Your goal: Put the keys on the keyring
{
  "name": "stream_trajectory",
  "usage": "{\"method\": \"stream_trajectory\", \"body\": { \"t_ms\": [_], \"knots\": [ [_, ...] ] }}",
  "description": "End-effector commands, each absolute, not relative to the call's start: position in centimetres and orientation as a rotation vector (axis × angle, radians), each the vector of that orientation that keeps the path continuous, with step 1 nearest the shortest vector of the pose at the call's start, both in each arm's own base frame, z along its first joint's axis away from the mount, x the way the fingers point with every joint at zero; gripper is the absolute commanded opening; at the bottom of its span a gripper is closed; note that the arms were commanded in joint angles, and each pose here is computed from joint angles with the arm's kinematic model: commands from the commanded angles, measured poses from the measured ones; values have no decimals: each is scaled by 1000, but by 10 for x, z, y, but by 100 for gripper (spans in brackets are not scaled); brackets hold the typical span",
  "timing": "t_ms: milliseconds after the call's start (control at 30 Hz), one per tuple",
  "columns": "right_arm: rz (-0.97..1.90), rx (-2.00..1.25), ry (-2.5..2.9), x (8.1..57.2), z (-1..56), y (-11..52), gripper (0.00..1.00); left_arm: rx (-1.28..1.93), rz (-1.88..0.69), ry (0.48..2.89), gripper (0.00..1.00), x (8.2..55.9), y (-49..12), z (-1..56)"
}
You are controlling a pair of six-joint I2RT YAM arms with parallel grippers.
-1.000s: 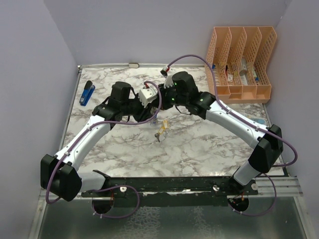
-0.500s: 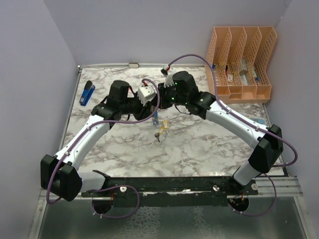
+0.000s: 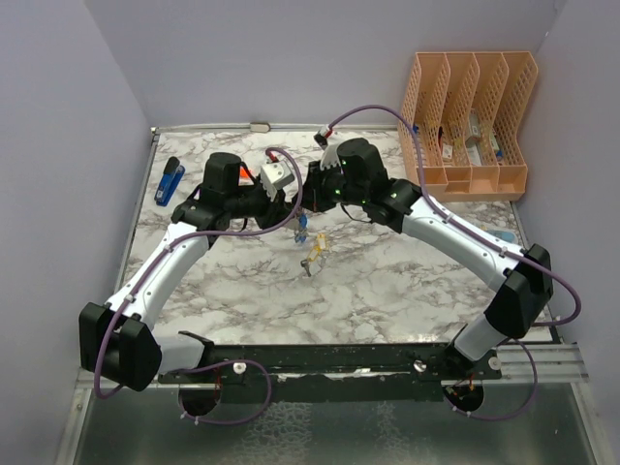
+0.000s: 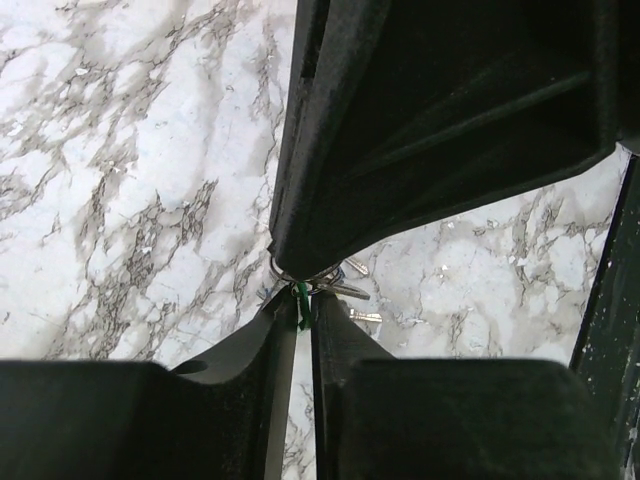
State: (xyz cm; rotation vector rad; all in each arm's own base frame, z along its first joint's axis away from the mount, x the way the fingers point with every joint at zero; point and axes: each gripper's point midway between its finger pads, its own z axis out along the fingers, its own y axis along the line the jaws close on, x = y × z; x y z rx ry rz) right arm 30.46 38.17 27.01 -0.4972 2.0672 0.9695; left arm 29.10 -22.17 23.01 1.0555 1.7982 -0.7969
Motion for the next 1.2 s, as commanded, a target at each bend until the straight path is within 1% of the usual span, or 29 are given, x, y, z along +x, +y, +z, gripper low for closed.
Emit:
{"method": "stream_trajectory", "body": {
  "t_ms": [0,167,300,500,700,1167],
  "knots": [
    [1028,-490,1970,300,302,380,1,1065,-822,1742,13,290,-224,238],
    [1027,-496,1973,300,300,381,1,1070,-833,1732,8,289,-225,240],
    [1026,-500,1976,301,298,381,1,1078,-853,1716,0,287,-225,244],
    [1018,-501,1986,301,294,380,1,1105,-848,1707,0,283,-222,245],
    [1007,-529,2007,297,288,378,1,1133,-749,1709,0,290,-213,246],
    [996,-538,2040,291,278,373,1,1176,-621,1695,0,300,-201,259]
  ]
}}
